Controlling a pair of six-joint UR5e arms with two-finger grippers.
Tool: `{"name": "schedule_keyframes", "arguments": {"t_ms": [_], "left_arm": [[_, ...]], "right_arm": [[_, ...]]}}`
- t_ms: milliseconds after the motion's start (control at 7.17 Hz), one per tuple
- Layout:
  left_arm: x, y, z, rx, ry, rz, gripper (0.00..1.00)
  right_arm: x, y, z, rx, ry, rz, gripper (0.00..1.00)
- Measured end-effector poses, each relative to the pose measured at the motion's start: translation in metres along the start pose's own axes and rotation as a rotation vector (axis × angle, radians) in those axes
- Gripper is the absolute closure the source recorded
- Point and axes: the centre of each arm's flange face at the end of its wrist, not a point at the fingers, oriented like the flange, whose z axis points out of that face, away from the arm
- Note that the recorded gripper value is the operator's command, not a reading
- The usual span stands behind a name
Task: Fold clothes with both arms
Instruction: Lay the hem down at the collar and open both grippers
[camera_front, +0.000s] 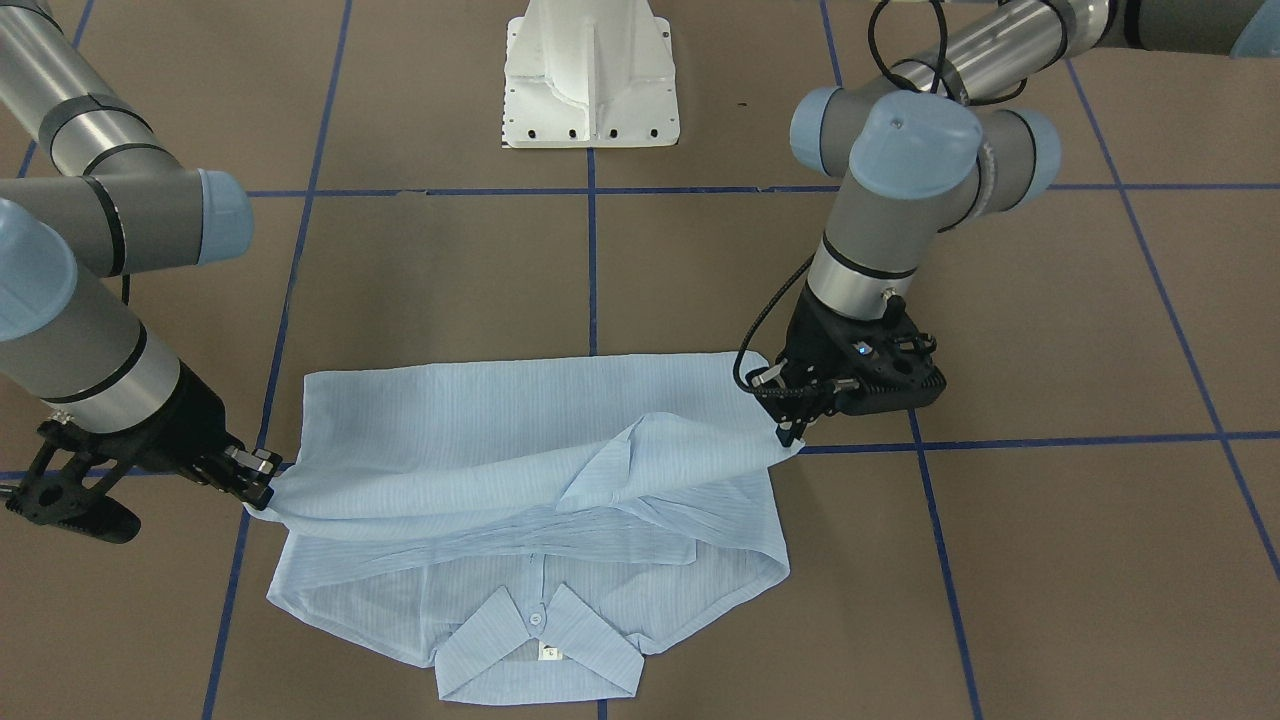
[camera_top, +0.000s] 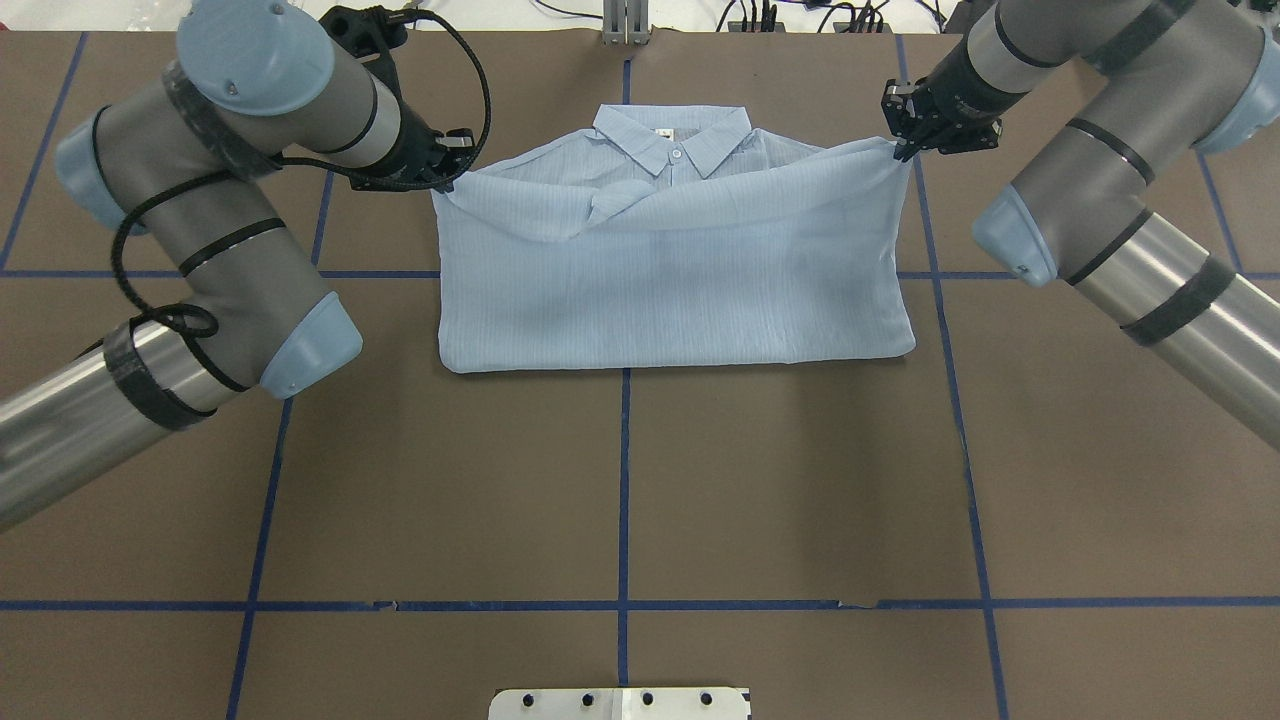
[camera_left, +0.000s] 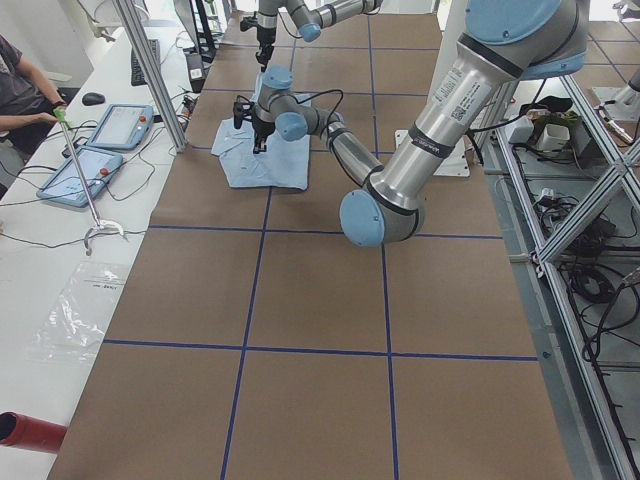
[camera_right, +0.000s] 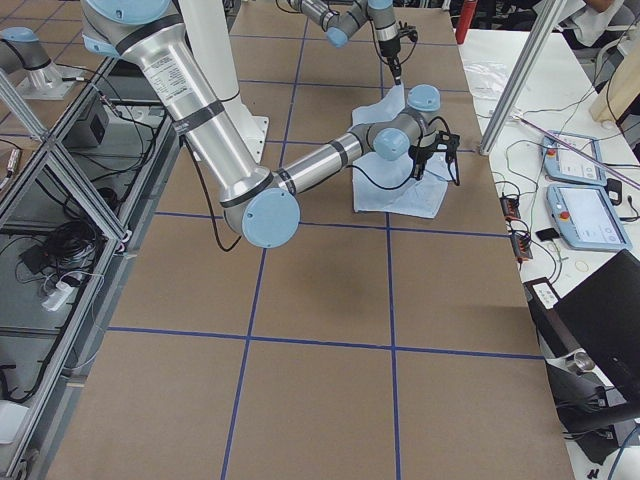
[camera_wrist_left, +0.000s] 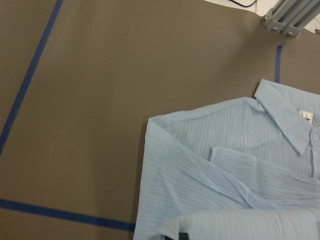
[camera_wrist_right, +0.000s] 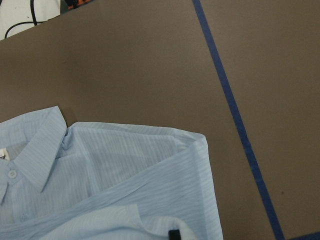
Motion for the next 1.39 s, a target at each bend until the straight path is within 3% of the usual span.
{"name": "schedule_keyframes", "arguments": {"t_ms": [279,697,836,976,1394], "left_arm": [[0.003,-0.024,0.045,0.008,-0.005,-0.012,1.0],[-0.005,-0.034,0.078,0.012,-0.005,-0.016,1.0],[-0.005,-0.034,0.08,0.013,-0.003,-0.015,0.16],[-0.004,-0.035,0.08,0.014,0.0,-0.014,0.0],[-0.004,-0.034,0.08,0.02,0.008,-0.01,0.0]], "right_arm": [[0.003,-0.013,0.013,-0.007,0.027,0.013,1.0],[-0.01,-0.024,0.027,-0.018,0.048,0.022,1.0],[-0.014,-0.027,0.029,-0.019,0.051,0.025,0.01],[-0.018,-0.027,0.03,-0.018,0.047,0.021,0.0],[-0.026,-0.02,0.036,-0.011,0.031,-0.004,0.0]]}}
